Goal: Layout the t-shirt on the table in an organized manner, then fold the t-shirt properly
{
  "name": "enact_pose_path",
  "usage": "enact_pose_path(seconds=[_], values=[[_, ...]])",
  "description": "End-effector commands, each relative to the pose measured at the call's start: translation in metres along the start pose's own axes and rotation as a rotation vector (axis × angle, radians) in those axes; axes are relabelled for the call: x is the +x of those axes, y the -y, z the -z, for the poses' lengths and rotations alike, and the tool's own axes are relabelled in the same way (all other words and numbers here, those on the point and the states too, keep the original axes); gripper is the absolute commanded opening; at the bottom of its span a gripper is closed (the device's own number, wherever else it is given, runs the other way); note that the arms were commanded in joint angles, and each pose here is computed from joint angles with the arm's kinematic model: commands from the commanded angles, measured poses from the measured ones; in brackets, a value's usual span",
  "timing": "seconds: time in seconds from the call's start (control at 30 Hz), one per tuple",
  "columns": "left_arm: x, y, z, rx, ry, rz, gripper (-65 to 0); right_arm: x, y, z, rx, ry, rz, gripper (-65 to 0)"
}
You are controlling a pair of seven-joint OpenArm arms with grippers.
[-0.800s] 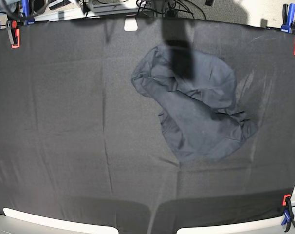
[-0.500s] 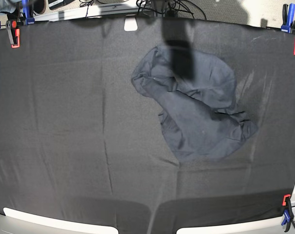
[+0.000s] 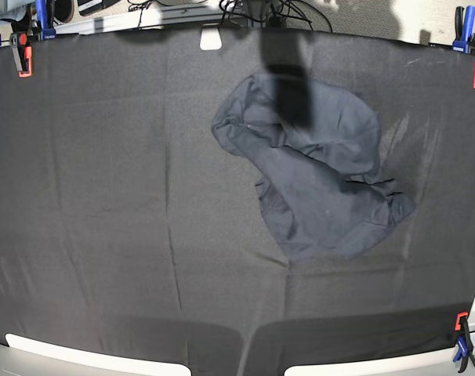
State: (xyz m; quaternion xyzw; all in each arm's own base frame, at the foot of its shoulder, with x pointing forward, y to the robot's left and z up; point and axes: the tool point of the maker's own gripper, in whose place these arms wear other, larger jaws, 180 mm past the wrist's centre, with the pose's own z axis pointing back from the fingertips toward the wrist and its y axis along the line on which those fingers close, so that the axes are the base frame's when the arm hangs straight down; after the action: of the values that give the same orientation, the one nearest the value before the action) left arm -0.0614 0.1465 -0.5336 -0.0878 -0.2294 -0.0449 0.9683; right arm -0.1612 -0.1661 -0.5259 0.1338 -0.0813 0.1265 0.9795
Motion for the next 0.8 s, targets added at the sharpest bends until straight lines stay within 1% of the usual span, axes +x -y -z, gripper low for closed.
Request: enact_pose_path(seconds=[0.0,0.1,0.2,0.27,0.4,0.47,0.57,0.7,0.77], values=[[-0.001,-0.001,-0.011,0.002,0.011,-0.002,-46.9,-0.004,0.003,-0.009,-0.015,0.004,0.024,-34.1],[0.004,0.003,-0.024,-0.002,0.029,0.007,-46.9,-0.005,0.006,-0.021,-0.036,0.023,0.106,-34.1],[0.011,0.009,-0.036,-0.011,0.048,0.017,-46.9,0.004,0.006,-0.032,-0.037,0.058,0.122,-34.1],[0.013,0.012,-0.043,-0.017,0.039,0.024,-46.9,0.018,0.003,-0.040,-0.011,0.099,0.126,-34.1],[0.013,0.017,-0.053,-0.024,-0.032,0.045,-46.9,0.055,-0.004,-0.055,0.059,0.200,0.113,-34.1],[0.022,0.018,-0.057,-0.023,-0.037,0.054,-46.9,0.070,-0.007,-0.061,0.094,0.226,0.098,-34.1],[0.048,0.023,-0.060,-0.032,0.017,0.023,-47.0,0.087,-0.009,-0.068,0.144,0.236,0.064,-34.1],[0.098,0.029,-0.065,-0.053,0.159,-0.027,-46.9,0.115,-0.012,-0.079,0.197,0.303,0.019,-34.1],[0.118,0.033,-0.069,-0.064,0.200,-0.023,-46.9,0.127,-0.014,-0.085,0.218,0.337,0.004,-34.1]])
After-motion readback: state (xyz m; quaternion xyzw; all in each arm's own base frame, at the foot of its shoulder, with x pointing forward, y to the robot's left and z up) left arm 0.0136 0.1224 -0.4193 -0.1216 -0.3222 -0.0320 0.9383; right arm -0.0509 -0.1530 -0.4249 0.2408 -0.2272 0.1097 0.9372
